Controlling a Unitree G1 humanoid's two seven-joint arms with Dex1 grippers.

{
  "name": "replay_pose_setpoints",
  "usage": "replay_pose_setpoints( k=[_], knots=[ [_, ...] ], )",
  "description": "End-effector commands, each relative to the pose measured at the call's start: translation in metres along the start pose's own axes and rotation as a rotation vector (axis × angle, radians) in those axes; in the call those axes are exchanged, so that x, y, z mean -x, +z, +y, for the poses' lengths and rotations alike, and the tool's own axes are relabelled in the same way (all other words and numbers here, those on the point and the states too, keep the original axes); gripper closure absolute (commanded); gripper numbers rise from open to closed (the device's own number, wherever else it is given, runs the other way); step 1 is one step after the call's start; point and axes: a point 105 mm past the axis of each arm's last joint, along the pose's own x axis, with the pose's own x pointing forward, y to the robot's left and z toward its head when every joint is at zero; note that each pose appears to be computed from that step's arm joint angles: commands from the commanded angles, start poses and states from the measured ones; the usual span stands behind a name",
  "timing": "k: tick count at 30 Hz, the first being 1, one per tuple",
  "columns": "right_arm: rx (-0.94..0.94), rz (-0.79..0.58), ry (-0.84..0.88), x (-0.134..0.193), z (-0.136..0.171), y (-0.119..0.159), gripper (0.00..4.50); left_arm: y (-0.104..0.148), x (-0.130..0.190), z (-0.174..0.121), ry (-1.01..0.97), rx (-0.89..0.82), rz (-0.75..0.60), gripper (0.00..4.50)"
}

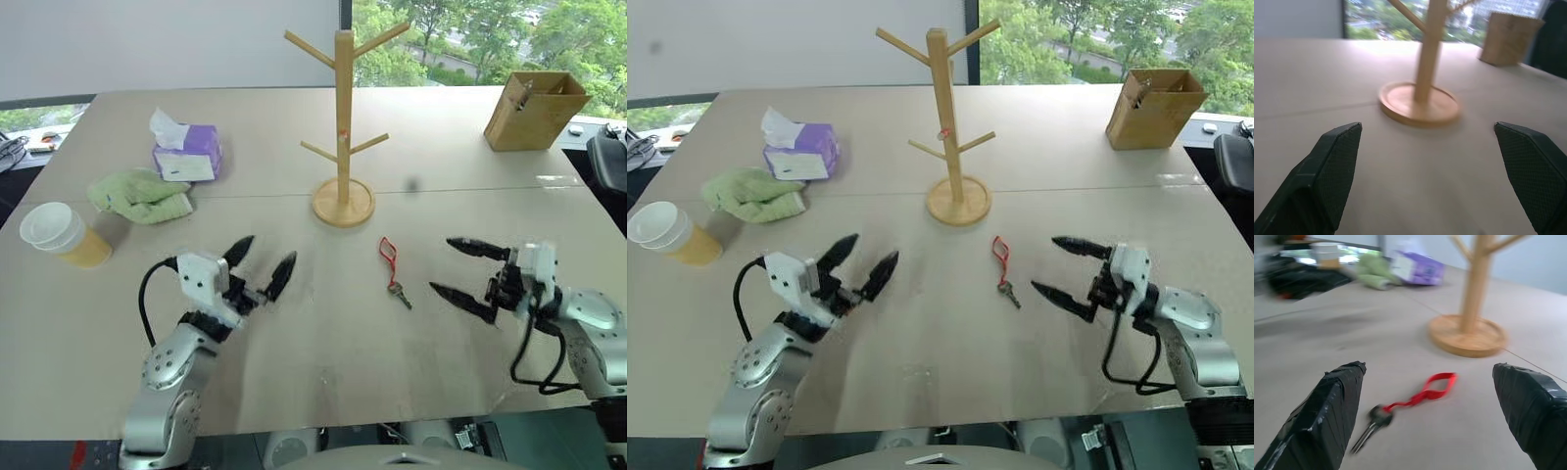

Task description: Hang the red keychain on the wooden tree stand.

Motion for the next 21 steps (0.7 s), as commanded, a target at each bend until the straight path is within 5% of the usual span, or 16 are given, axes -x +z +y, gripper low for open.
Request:
replay_pose_setpoints(
  k=[1, 11, 21],
  knots=[
    [-0.043, 0.071, -0.163, -0.013, -0.007, 0.014, 0.02, 0.012, 0.012, -0.006, -0.110, -0.098, -0.033, 0.04],
    [-0.371, 0.302, -0.301, -0.046, 0.011, 0.015, 0.02, -0.002, 0.033, -0.009, -0.219, -0.259, -0.031, 0.04],
    [-0.237, 0.549, -0.374, -0.058, 0.027, -0.003, 0.02, -0.016, 0.036, -0.020, -0.265, -0.192, -0.020, 0.04]
  ],
)
